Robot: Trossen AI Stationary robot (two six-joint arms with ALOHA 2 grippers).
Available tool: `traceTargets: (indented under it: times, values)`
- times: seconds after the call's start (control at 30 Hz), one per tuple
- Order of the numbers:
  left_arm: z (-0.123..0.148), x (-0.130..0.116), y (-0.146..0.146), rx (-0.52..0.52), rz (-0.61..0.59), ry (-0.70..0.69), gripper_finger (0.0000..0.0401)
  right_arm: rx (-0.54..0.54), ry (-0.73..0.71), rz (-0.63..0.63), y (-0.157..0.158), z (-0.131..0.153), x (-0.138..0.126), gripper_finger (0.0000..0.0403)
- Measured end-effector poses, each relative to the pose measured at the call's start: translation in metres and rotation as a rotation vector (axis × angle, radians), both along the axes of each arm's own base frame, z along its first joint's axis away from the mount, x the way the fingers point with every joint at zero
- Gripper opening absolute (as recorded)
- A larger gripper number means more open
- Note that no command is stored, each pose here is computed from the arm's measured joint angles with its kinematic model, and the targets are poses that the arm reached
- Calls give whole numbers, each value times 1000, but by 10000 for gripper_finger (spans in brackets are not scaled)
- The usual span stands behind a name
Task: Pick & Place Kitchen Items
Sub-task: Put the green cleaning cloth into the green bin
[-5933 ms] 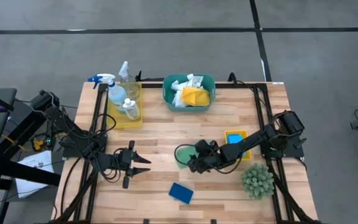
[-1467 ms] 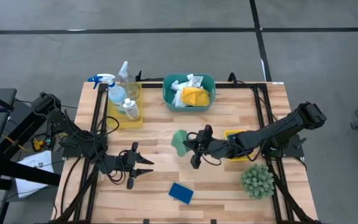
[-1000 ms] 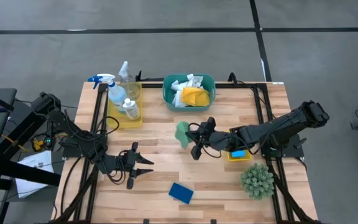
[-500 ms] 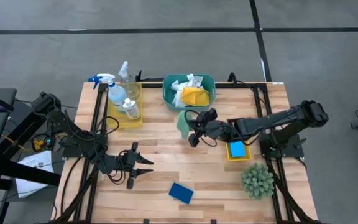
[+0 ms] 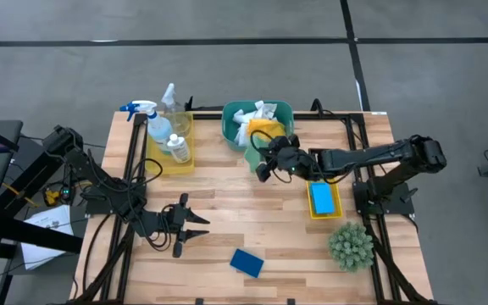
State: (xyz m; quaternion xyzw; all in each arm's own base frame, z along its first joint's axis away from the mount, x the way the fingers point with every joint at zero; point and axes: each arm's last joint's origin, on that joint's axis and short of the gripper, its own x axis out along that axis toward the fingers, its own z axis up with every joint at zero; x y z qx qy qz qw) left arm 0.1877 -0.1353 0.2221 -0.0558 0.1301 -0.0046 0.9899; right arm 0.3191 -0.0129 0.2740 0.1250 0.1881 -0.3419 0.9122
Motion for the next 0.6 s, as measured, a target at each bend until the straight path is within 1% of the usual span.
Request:
traceTargets:
  times: [0.37, 0.6]
  values:
    - [0, 0, 0, 2, 0, 2, 122, -27, 94, -138, -51, -5, -9, 0]
    - [-1, 0, 0, 10, 1, 12, 122, -13, 107, -197, -81, -6, -17, 0]
